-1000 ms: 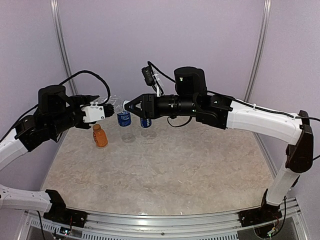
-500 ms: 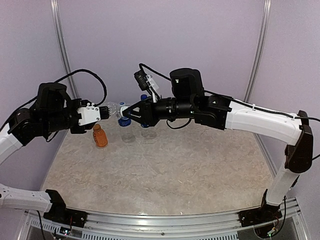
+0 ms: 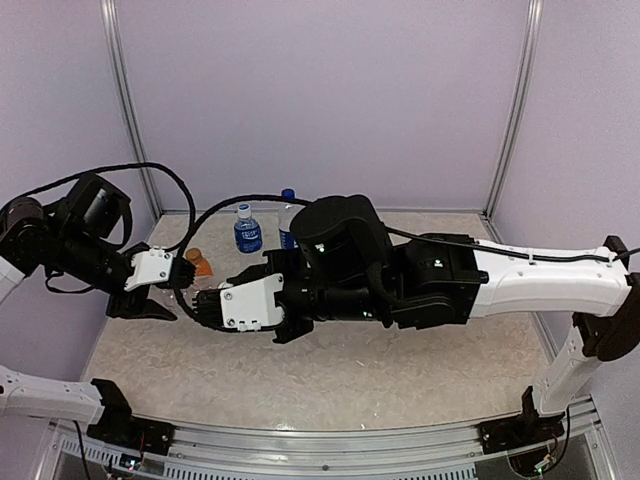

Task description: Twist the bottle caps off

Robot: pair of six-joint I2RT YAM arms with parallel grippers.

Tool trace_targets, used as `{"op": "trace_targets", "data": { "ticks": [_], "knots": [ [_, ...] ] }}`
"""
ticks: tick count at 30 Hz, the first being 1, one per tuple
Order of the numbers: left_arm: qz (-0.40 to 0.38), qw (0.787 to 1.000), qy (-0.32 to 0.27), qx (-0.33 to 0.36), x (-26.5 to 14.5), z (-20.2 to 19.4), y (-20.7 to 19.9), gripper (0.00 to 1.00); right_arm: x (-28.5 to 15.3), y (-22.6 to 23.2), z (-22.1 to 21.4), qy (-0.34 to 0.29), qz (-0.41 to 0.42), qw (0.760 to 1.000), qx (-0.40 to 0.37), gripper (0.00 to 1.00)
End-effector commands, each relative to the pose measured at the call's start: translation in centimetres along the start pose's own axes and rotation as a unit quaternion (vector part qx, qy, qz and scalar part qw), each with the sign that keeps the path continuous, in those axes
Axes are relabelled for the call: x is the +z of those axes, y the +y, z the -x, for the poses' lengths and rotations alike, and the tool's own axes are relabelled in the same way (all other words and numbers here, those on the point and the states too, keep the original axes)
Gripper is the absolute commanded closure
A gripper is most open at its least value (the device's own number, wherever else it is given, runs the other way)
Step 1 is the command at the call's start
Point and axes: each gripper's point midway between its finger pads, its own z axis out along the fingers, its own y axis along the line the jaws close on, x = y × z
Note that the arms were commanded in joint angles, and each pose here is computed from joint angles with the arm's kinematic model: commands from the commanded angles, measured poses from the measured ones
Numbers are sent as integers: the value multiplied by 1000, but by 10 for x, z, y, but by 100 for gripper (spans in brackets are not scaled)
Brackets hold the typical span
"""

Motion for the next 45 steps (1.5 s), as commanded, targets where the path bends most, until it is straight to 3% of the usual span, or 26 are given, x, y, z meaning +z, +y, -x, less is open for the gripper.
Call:
{"op": "trace_targets", "data": {
  "ticks": [1,6,8,10,11,14,17,21,25,30,34,39,45],
  "knots": [
    [-45,994,-101,-20,-14,42,-13,71,9,2,-26,88,-44,978,-182,100],
    [-25,995,-94,-26,-11,40,-5,71,4,-16,-20,81,-94,981,-152,98],
    [-6,996,-89,-32,-9,39,2,71,-2,-25,-19,72,-124,984,-109,42],
    [30,996,-78,-41,-4,35,17,71,-10,-35,-18,56,-148,986,-54,7],
    [55,995,-74,-44,-3,33,26,71,-16,-41,-16,44,-158,986,-18,1],
    [140,988,-56,-42,0,27,59,72,-31,-55,-18,-6,-152,982,115,1],
    [236,971,-33,-25,-4,21,94,72,-47,-72,-18,-75,-125,956,256,1],
    [316,949,-17,6,-11,21,122,72,-46,-86,-31,-133,-61,880,452,1],
    [360,932,-3,43,-16,21,136,72,-31,-99,-32,-155,-15,811,564,2],
    [378,923,15,70,-15,19,142,72,-11,-107,-36,-131,6,766,630,14],
    [378,922,18,79,-13,20,142,72,-14,-119,-22,-163,20,759,630,29],
    [374,923,17,84,-12,22,141,72,-5,-122,-38,-154,17,750,644,42],
    [374,923,14,87,-13,23,140,72,9,-122,-80,-109,-9,733,671,38]
  ]
}}
